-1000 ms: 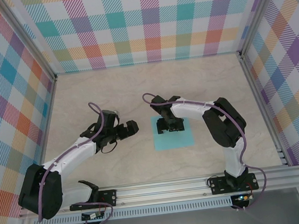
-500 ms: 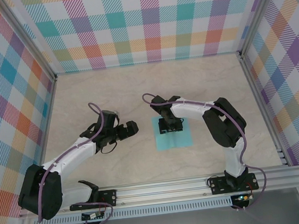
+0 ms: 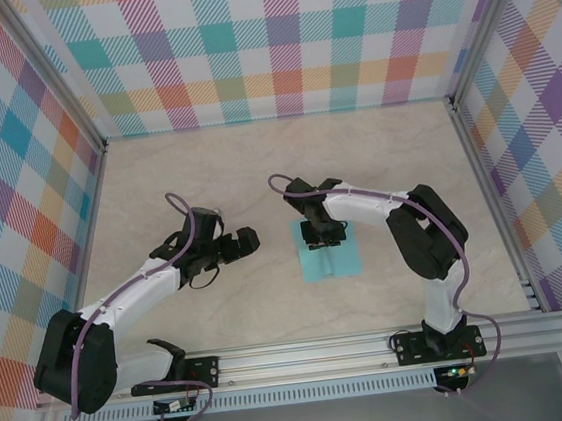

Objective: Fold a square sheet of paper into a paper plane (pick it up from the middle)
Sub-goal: Fold the square sheet of paper in half at the center of the table.

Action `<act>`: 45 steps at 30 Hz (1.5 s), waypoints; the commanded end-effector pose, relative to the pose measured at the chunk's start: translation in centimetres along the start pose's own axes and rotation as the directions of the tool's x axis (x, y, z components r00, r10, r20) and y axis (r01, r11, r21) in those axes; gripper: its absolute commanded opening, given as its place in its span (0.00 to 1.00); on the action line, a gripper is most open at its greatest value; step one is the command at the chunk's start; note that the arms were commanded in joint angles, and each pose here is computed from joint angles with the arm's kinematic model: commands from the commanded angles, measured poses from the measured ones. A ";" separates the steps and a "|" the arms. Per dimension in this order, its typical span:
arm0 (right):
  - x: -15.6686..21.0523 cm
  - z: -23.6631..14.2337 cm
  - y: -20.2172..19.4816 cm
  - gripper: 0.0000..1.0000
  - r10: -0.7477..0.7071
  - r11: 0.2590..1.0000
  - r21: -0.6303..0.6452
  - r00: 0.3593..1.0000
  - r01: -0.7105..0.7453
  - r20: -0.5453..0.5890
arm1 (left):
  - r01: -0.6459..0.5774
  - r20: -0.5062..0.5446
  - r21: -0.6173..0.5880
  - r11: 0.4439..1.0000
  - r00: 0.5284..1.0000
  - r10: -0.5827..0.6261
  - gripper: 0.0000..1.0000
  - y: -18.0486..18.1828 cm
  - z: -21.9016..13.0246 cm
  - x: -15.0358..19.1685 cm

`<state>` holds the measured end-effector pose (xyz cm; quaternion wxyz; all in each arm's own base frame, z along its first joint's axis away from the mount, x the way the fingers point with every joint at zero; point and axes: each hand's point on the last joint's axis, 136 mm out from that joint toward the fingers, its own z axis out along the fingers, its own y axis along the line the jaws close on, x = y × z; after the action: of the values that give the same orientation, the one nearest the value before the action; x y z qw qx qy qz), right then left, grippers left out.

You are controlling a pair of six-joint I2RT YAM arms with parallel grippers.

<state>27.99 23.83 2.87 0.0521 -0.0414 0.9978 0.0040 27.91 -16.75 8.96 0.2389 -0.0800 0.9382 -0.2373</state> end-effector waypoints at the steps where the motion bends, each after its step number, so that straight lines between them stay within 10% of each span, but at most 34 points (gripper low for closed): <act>1: -0.2 -2.3 0.4 0.28 -0.009 0.999 -0.045 0.999 0.011 0.038 | -0.021 0.012 -0.005 1.000 1.000 0.021 1.00 -0.3 -0.7 -0.2; 13: -0.7 -8.0 3.8 0.26 -0.007 0.947 -0.318 0.991 0.049 0.132 | -0.011 0.001 -0.024 1.000 1.000 0.011 1.00 0.2 -1.0 0.1; 23: -1.8 -11.1 5.9 0.30 0.122 0.722 -0.691 0.987 -0.015 0.107 | -0.014 0.007 0.002 1.000 1.000 0.014 1.00 -0.6 -1.5 -0.2; 45: 0.6 -3.3 -0.6 0.45 0.238 0.766 -0.615 0.971 -0.187 0.002 | 0.011 -0.051 0.248 0.969 0.999 0.002 1.00 -5.6 -1.1 -0.2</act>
<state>27.07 23.20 5.92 0.0643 0.0673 0.9402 0.3277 27.47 -19.71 11.44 0.2255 -0.0567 0.9161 -0.3268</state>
